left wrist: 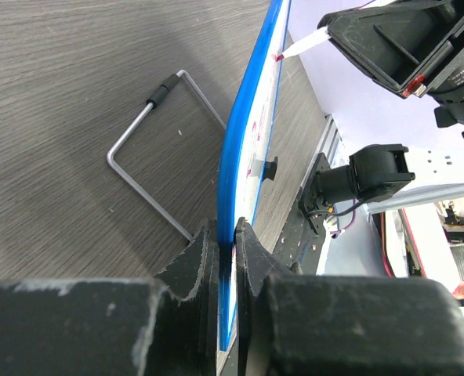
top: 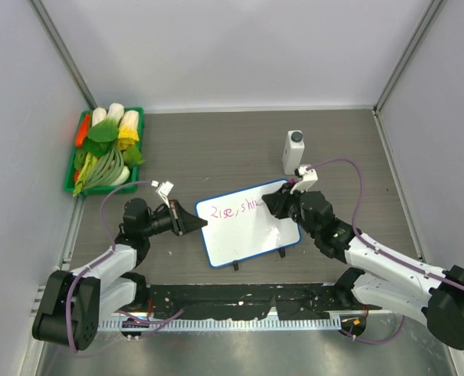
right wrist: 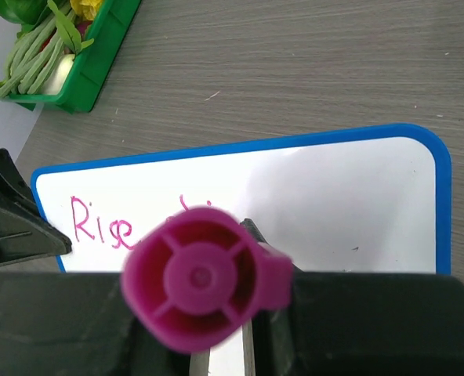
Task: Write a sentence on the whiteboard
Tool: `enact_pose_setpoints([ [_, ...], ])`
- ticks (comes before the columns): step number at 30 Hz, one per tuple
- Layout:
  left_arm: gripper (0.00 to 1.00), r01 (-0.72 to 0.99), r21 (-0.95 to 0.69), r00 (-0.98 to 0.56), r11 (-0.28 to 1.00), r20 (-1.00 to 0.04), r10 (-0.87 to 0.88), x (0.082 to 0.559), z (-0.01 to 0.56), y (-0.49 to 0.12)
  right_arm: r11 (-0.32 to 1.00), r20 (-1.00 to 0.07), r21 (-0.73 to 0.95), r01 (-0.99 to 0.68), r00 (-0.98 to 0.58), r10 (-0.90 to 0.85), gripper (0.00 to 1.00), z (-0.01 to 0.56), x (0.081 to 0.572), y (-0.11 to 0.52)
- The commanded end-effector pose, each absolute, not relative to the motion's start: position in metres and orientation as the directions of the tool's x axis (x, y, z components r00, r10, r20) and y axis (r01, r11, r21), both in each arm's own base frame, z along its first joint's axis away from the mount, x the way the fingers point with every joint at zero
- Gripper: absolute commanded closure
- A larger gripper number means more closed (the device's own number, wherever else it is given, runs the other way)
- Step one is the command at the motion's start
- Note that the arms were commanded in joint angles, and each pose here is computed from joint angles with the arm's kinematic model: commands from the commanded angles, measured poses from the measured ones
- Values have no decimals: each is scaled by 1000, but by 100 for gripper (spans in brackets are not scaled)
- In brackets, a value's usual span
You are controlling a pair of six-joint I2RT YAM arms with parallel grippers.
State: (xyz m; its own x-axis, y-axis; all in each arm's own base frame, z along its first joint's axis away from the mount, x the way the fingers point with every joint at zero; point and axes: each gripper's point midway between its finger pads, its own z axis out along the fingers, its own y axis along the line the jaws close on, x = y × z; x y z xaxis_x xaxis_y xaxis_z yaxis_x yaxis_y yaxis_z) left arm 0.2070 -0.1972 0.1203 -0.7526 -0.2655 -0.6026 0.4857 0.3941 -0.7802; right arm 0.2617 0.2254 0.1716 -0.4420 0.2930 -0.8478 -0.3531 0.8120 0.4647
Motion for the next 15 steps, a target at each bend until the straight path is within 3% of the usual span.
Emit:
enact_pose_setpoints([
  [1, 100, 521, -740, -712, 426, -652, -262, 214, 119, -194, 831, -840, 448, -331, -474, 264, 99, 154, 255, 217],
  [15, 100, 521, -740, -710, 426, -653, -265, 213, 119, -194, 827, -859, 451, -337, -414, 300, 99, 177, 265, 219],
])
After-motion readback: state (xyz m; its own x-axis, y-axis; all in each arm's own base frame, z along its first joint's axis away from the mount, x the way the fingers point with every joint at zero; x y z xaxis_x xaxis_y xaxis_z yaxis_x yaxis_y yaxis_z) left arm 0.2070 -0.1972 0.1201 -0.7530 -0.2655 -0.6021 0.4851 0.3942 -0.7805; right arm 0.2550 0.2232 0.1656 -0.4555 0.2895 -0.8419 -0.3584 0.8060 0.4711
